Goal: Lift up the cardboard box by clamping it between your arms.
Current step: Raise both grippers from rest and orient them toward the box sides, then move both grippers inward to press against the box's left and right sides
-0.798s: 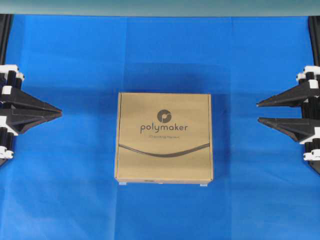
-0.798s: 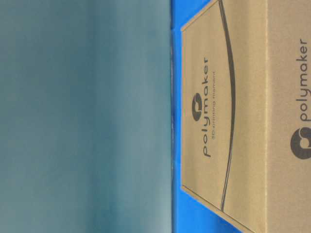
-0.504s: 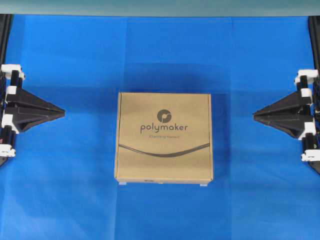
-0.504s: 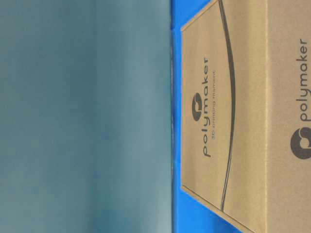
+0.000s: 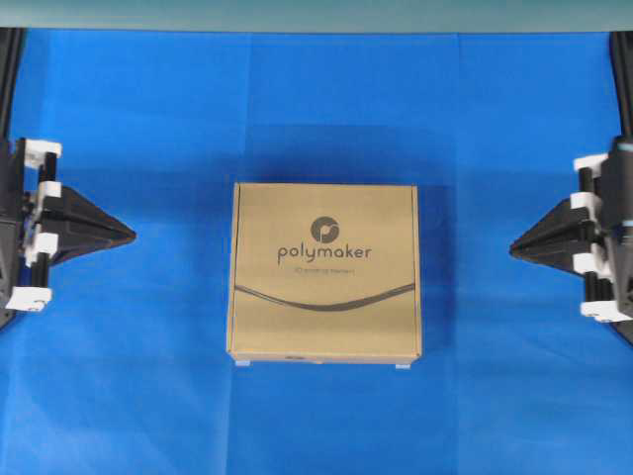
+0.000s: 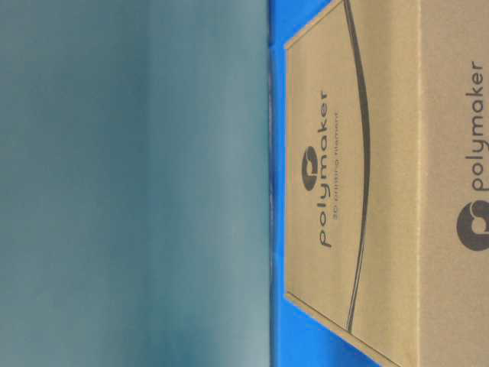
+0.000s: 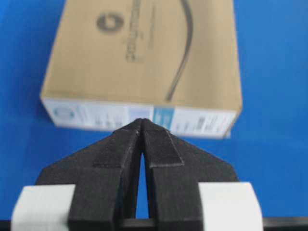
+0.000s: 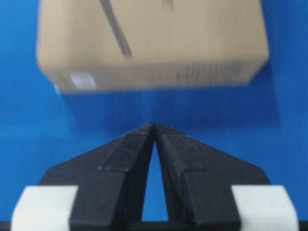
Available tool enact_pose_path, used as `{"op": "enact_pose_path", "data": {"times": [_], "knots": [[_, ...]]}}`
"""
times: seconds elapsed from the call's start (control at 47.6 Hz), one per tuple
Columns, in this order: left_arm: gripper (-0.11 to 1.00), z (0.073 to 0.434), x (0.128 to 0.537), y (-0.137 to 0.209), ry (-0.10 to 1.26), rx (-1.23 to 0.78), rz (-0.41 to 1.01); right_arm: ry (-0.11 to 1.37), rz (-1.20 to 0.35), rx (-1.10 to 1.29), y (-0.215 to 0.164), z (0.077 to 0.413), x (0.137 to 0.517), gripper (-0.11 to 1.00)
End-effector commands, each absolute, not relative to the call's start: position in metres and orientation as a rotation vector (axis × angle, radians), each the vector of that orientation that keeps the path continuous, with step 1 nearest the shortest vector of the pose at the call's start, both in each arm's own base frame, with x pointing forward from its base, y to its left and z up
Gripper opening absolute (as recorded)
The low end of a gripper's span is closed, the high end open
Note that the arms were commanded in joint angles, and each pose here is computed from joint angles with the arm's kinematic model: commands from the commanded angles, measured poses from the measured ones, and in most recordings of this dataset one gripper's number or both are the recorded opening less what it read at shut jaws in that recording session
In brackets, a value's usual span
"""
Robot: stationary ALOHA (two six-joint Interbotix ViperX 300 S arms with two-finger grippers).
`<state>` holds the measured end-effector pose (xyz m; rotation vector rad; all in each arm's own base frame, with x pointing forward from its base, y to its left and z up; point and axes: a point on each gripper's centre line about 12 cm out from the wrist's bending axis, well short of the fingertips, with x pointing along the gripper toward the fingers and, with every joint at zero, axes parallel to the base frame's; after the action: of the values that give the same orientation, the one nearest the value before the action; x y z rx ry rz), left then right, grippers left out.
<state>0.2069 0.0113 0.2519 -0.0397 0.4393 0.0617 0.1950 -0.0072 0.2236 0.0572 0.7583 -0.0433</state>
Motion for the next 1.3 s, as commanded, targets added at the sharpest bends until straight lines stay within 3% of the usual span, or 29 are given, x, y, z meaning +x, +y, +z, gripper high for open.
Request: {"op": "enact_pose_path", "data": {"times": [0.0,0.189,0.315,0.378,0.483,0.609,0.672,0.798,1.28], "knots": [[0.00,0.255,0.212,0.012,0.459,-0.038,0.065,0.821,-0.055,0.061,-0.010,0.221,0.200,0.01],[0.00,0.246,0.216,0.013,0.522,-0.036,0.066,0.980,-0.069,0.069,-0.013,0.201,0.203,0.08],[0.06,0.241,0.217,0.013,0.545,-0.038,0.066,1.017,-0.080,0.072,-0.017,0.196,0.208,0.28],[0.18,0.239,0.218,0.013,0.567,-0.036,0.067,1.026,-0.080,0.069,-0.018,0.195,0.210,0.46],[0.49,0.229,0.220,0.013,0.623,-0.045,0.071,1.031,-0.079,0.066,-0.018,0.193,0.211,0.77],[0.82,0.217,0.224,0.014,0.695,-0.048,0.074,1.059,-0.073,0.047,-0.018,0.188,0.211,0.99],[0.89,0.214,0.227,0.015,0.718,-0.050,0.077,1.067,-0.074,0.046,-0.019,0.186,0.212,1.00],[0.85,0.201,0.236,0.019,0.779,-0.055,0.091,1.110,-0.073,0.049,-0.019,0.172,0.210,0.99],[0.86,0.159,0.279,0.025,0.872,-0.041,0.089,1.125,-0.036,0.002,-0.018,0.131,0.249,1.00]]}}
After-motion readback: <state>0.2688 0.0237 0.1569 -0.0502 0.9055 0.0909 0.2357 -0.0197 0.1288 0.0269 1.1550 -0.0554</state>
